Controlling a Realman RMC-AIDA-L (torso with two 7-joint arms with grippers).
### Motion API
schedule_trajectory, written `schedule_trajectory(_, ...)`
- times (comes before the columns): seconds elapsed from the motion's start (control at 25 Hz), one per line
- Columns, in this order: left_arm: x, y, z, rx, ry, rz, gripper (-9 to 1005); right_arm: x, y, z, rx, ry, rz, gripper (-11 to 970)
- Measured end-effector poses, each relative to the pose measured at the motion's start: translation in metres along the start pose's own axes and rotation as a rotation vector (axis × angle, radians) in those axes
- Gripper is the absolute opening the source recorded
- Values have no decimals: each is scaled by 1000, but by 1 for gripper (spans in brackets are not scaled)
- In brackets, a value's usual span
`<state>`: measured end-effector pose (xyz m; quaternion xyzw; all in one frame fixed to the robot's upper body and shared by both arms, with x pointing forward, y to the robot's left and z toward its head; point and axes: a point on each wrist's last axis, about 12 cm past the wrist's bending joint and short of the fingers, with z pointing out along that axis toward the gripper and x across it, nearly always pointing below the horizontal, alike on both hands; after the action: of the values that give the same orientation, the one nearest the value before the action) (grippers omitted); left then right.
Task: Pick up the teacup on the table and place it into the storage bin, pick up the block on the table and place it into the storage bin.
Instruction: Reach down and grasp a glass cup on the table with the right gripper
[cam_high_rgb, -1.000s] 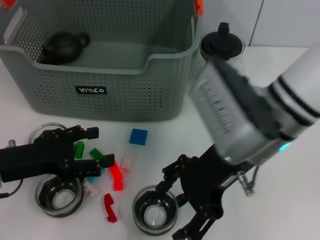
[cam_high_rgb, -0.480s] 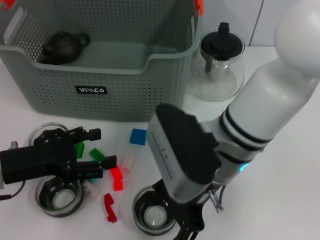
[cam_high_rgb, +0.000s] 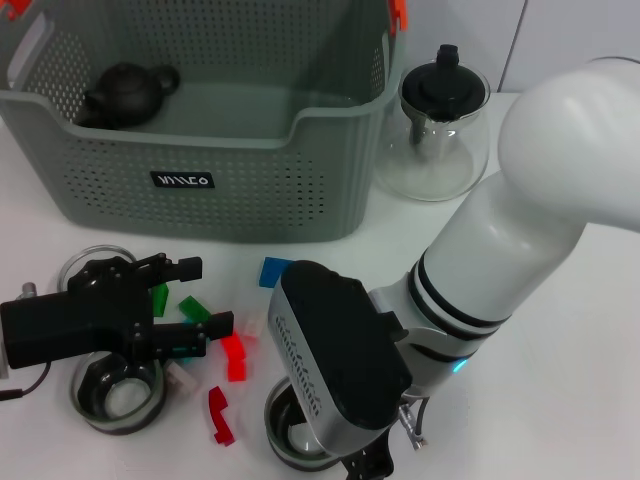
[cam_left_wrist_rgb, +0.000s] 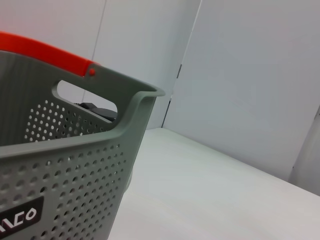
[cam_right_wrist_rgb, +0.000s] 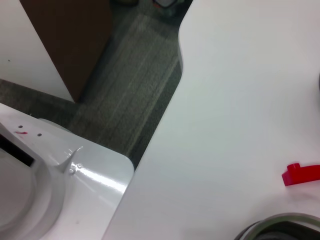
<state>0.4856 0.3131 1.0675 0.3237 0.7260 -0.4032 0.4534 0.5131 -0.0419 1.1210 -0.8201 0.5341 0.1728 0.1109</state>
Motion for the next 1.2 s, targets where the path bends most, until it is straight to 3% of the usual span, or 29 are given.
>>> schedule_trajectory(0.56, 0, 0, 0, -2, 0, 4, 941, 5, -3, 7, -5, 34, 48, 931)
schedule_trajectory(0.76, 0, 0, 0, -2, 0, 5, 941, 5, -5, 6, -4, 46, 64, 790)
schedule_trajectory(1.2, 2, 0, 0, -4, -1, 7, 940, 2, -2, -2, -41, 38, 110, 303)
